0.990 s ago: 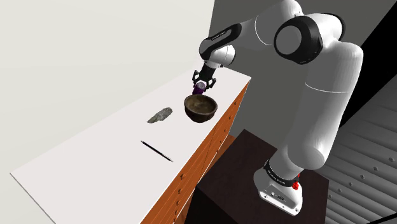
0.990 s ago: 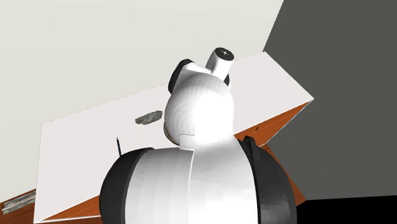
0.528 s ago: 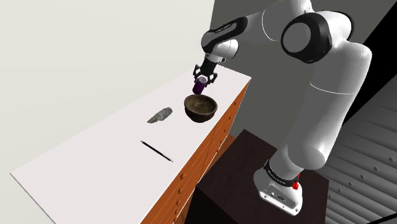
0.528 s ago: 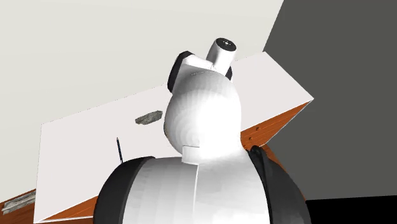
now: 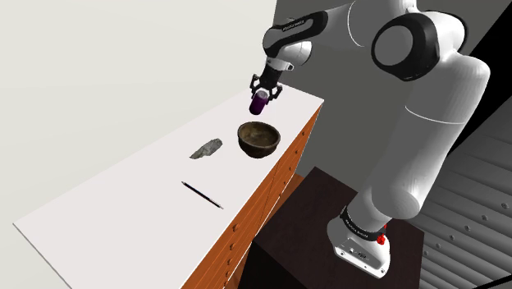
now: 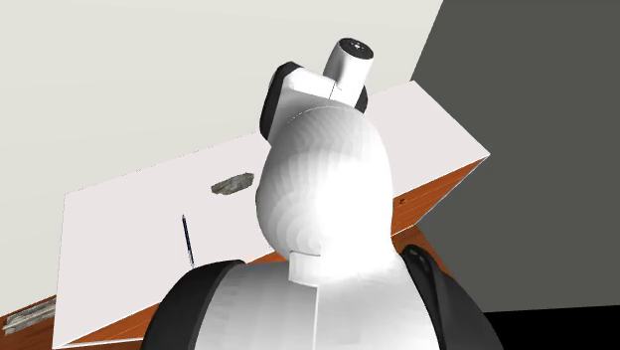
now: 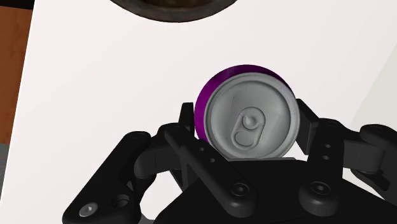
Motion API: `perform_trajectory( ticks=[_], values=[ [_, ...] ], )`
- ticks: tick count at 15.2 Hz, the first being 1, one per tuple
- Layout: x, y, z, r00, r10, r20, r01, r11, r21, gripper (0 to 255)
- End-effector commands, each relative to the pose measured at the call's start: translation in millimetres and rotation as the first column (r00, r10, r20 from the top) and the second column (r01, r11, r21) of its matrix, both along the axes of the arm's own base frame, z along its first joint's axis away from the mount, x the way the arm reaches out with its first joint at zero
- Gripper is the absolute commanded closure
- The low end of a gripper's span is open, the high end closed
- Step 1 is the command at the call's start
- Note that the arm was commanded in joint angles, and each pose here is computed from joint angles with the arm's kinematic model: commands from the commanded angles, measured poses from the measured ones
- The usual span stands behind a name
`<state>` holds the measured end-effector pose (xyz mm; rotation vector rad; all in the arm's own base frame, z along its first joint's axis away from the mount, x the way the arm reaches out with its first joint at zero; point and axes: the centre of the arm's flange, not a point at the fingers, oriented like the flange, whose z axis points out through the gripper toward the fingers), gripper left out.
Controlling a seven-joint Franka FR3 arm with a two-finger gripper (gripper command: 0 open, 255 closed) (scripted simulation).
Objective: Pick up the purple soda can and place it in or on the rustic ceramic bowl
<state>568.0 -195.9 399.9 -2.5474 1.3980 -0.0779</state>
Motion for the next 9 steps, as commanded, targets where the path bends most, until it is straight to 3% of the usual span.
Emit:
perform_trajectory(
  ticks=[1,5,9],
  values=[
    [-0.3,-0.7,11.2,1.0,0.0,0.0,0.0,1.0,0.0,255],
    [-0.3,-0.7,28.7,1.0,0.0,0.0,0.0,1.0,0.0,255],
    [-35.1,38.9,30.6,1.0,0.0,0.0,0.0,1.0,0.0,255]
  ],
)
